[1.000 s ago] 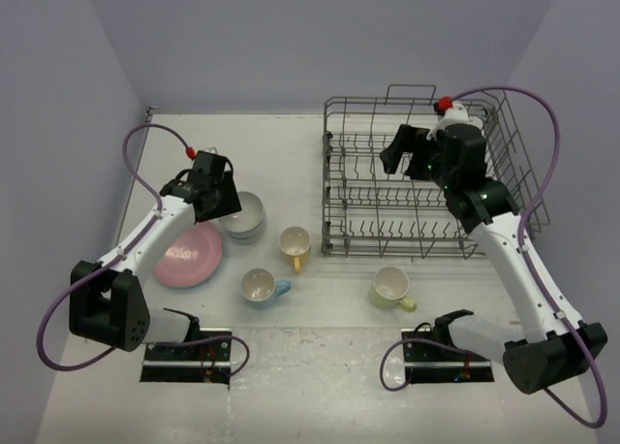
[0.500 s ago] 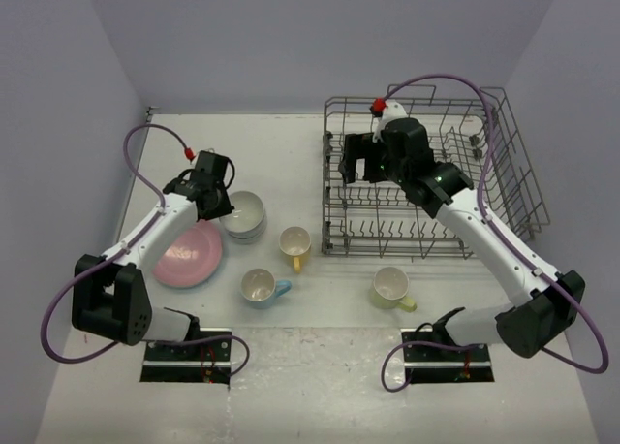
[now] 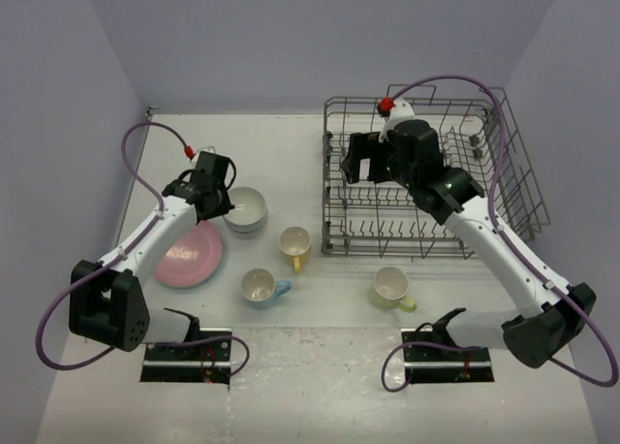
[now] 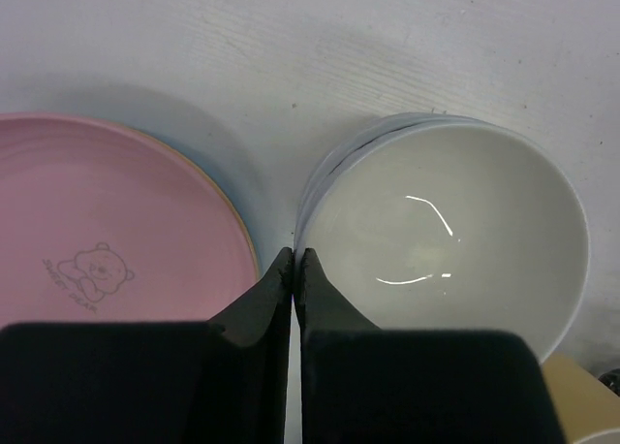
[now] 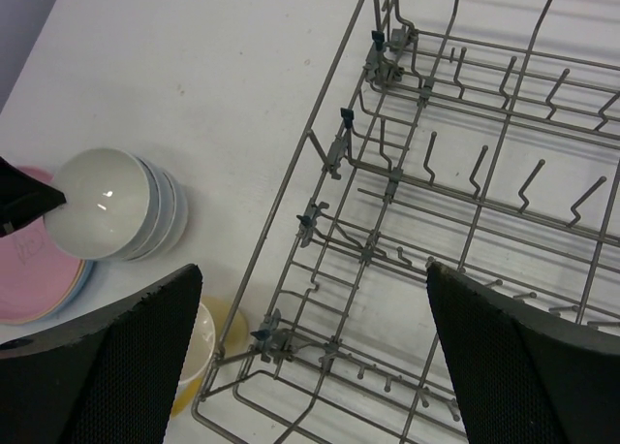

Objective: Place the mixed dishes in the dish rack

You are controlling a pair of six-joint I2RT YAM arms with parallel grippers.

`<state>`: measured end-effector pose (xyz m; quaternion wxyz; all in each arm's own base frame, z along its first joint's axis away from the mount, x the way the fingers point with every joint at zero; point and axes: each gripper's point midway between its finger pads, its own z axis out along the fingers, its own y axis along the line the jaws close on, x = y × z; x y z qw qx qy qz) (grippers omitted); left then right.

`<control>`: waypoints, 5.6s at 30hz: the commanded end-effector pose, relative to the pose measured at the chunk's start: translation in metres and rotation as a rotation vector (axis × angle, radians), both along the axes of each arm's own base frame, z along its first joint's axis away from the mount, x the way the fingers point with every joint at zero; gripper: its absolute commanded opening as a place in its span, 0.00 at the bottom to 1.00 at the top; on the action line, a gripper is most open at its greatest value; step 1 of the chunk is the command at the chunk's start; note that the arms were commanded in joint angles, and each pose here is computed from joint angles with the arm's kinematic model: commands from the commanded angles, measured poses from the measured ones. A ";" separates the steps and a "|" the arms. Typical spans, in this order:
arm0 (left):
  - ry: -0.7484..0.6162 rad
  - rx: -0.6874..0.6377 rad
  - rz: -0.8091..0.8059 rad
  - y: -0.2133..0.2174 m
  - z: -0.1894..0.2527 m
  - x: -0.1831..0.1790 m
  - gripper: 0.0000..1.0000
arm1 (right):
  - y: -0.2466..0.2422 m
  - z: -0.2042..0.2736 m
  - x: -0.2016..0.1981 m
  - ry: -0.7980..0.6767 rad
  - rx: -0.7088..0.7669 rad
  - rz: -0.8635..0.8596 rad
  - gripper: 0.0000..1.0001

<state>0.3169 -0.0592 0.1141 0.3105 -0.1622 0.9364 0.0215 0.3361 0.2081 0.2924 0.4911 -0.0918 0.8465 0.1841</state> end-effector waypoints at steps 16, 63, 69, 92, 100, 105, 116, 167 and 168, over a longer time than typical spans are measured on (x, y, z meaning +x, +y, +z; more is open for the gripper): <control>-0.411 -0.099 -0.098 -0.018 0.120 0.008 0.00 | 0.054 0.024 -0.026 -0.059 0.089 0.245 0.99; -0.460 -0.187 -0.254 -0.066 0.196 0.015 0.00 | 0.199 0.013 -0.076 -0.701 -0.502 1.196 0.99; -0.441 -0.211 -0.325 -0.075 0.210 0.008 0.00 | 0.205 -0.008 -0.062 -0.695 -0.610 1.207 0.94; -0.598 -0.282 -0.343 -0.084 0.246 0.011 1.00 | 0.127 0.102 0.012 -0.484 0.022 0.682 0.00; -0.531 -0.154 -0.196 -0.054 0.203 0.020 1.00 | 0.054 0.103 0.073 0.030 0.651 0.479 0.00; -0.447 -0.109 -0.165 -0.049 0.171 0.025 1.00 | 0.047 0.092 0.106 0.190 0.889 0.496 0.00; -0.311 -0.100 -0.138 -0.045 0.121 0.033 1.00 | 0.037 0.011 0.180 0.352 1.033 0.355 0.00; -0.203 -0.169 -0.046 -0.046 0.074 0.045 1.00 | 0.013 -0.054 0.200 0.400 1.308 -0.007 0.00; -0.203 -0.169 -0.046 -0.046 0.073 0.045 1.00 | 0.012 -0.058 0.199 0.401 1.304 -0.015 0.00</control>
